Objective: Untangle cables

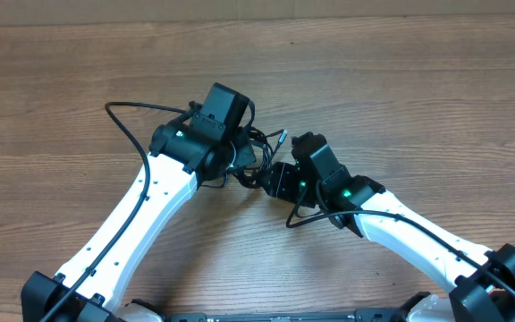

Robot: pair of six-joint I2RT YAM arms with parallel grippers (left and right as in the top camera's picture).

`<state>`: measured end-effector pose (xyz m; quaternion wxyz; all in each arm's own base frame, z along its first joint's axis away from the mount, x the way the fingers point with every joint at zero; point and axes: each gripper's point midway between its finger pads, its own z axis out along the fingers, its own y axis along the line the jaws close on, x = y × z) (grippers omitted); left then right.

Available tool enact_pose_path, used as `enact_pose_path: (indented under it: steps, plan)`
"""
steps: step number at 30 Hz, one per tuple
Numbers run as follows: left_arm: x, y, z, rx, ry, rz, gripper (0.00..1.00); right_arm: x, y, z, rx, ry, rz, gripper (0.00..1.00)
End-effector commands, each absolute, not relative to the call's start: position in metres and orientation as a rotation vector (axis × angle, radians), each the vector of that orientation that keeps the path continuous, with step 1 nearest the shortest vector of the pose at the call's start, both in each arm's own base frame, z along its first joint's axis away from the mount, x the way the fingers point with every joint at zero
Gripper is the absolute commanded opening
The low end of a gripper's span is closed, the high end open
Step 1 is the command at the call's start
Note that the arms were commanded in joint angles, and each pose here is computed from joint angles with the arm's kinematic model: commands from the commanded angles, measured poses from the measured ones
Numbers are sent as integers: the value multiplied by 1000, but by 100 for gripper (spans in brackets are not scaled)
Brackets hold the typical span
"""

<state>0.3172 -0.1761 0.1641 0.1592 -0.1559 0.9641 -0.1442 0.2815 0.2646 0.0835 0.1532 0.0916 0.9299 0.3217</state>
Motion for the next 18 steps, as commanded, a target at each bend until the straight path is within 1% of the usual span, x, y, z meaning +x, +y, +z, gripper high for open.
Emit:
enact_pose_path:
  steps: [1, 9, 15, 18]
  plan:
    - [317, -200, 183, -473, 2742, -636, 4, 287, 260, 89, 283, 2635, 880, 44]
    - [307, -223, 196, -662, 2787, -956, 4, 289, 260, 90, 283, 2628, 880, 44]
    - [315, -247, 226, -579, 2715, -1276, 4, 291, 262, 93, 282, 2611, 900, 44]
    - [321, -257, 241, -532, 2661, -1380, 4, 292, 265, 96, 310, 2603, 924, 44]
